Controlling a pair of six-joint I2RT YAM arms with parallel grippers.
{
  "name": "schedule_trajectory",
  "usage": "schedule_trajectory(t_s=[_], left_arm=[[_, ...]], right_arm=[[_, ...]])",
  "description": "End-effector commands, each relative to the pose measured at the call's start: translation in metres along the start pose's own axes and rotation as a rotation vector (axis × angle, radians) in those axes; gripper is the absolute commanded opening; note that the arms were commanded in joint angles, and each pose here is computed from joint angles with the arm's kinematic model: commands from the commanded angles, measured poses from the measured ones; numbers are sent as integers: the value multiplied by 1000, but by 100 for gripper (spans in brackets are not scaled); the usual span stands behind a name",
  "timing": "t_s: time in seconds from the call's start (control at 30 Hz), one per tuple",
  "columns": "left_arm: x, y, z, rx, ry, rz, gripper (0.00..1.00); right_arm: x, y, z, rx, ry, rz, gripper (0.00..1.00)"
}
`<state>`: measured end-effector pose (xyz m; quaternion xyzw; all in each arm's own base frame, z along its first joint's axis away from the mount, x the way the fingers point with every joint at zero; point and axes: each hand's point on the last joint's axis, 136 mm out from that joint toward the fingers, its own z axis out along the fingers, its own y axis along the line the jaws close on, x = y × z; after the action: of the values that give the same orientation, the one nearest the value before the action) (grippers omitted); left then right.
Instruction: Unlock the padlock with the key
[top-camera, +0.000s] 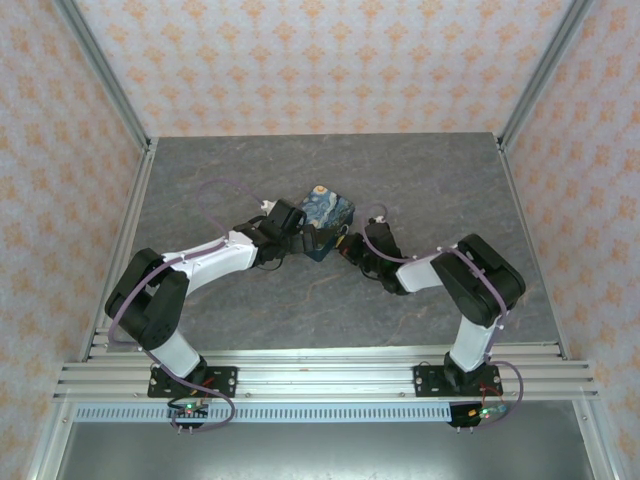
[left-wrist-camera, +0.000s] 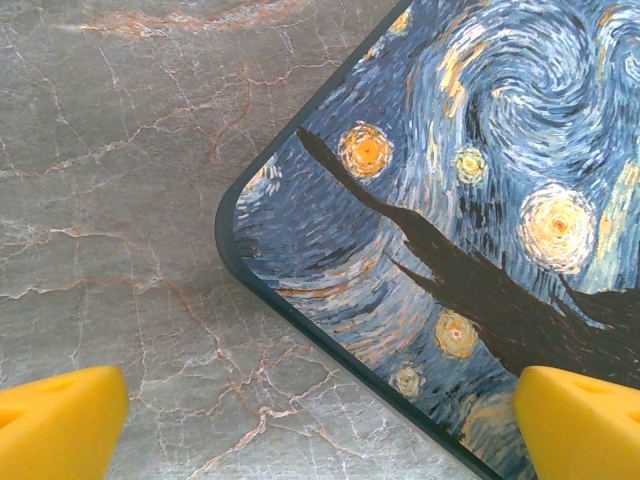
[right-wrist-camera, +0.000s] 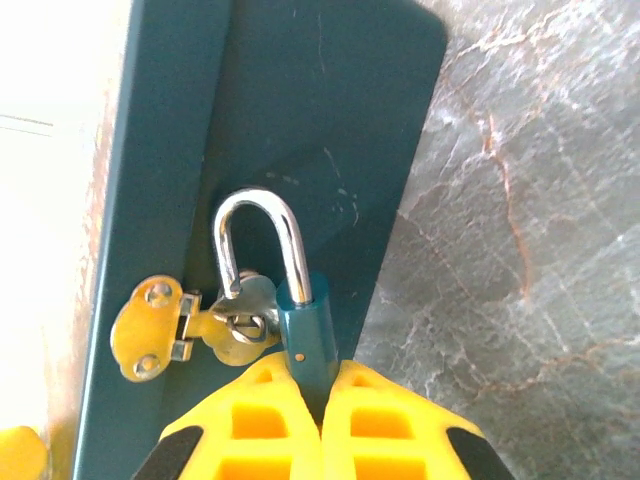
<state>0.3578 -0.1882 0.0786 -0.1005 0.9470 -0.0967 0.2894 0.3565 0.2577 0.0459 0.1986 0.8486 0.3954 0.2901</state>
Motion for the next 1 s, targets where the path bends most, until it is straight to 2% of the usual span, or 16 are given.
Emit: schedule_trajectory(t_s=[0.0, 0.2, 0.37, 0.6, 0.77, 0.83, 0.97], left_arm=[[44, 29, 14, -107, 137, 59, 99], [42, 27, 12, -99, 132, 57, 99], [34, 17, 3, -63, 122, 55, 99], [14, -11, -32, 75, 97, 22, 100], [-1, -21, -65, 142, 60, 9, 100], [-7, -22, -78, 158, 42, 6, 100], [-17, -23, -102, 185, 6, -1, 100]], right_arm=[[-20, 11, 0, -38, -59, 13, 0], [-32, -7, -20, -14, -83, 44, 0], [-21, -21, -39, 5, -33, 61, 0], [12, -41, -63, 51, 84, 73, 0], [29, -65, -86, 123, 113, 54, 1], [33, -74, -94, 161, 123, 38, 9], [36, -81, -109, 211, 132, 2, 36]])
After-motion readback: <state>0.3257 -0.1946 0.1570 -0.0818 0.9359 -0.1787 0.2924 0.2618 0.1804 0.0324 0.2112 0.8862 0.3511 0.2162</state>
